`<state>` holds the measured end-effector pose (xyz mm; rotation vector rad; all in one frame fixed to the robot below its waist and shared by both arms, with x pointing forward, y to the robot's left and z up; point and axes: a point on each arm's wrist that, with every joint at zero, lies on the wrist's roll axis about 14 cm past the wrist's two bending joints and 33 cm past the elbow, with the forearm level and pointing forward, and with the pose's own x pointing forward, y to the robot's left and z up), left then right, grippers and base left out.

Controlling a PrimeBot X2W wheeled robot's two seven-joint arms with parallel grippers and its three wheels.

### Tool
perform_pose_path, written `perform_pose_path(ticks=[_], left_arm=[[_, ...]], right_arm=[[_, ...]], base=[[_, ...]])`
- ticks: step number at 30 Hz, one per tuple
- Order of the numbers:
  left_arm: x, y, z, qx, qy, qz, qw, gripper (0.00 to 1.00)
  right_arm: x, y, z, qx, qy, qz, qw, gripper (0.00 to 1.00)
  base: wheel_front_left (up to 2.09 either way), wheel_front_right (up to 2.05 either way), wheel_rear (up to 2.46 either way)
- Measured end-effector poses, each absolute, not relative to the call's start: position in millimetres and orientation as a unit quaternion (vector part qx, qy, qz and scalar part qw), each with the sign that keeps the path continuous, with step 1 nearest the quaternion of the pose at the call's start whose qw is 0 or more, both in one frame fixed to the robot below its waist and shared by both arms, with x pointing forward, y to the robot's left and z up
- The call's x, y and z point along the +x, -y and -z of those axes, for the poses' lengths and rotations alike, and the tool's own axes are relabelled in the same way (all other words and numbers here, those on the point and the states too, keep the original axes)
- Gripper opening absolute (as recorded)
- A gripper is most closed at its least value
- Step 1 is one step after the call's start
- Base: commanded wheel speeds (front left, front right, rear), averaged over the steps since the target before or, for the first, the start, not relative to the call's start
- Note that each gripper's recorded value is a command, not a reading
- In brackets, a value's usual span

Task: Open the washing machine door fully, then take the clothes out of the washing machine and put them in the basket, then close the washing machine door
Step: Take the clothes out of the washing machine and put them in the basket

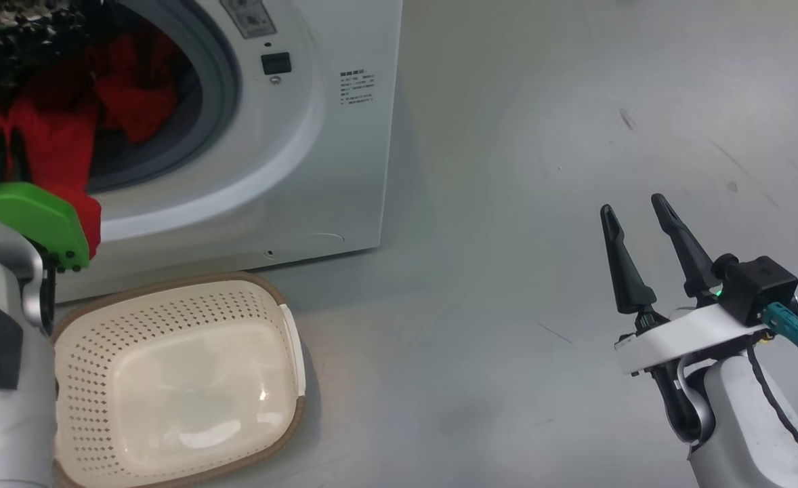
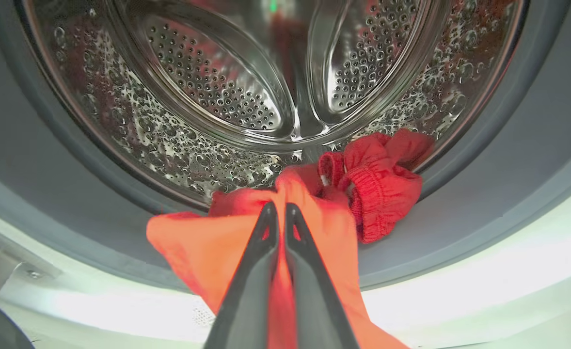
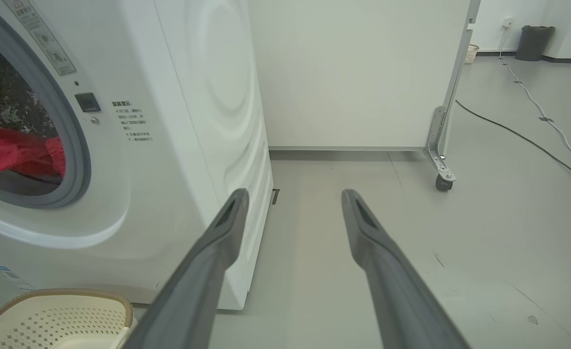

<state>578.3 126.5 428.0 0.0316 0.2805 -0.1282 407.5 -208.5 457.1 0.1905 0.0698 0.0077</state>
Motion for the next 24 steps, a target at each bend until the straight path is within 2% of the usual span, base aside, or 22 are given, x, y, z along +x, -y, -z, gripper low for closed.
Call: perform_pose_path(ticks=[9, 15, 24], left_arm=[[546, -158, -458, -0.013, -0.081, 0.027, 0.996, 0.0], [536, -159, -492, -0.021, -0.017, 0.034, 0.999, 0.0], [523, -159, -526, -0.021, 0.035, 0.042, 0.998, 0.0]], right_arm=[[395, 195, -464, 0.104, -0.027, -0.021, 0.994, 1.0], [391, 187, -470, 0.106, -0.02, -0.033, 0.994, 1.0], [386, 180, -481, 0.106, -0.005, -0.044, 0.993, 1.0]], base=[[0.0, 0.0, 0.0], [0.0, 0.0, 0.0], [0.0, 0.0, 0.0]])
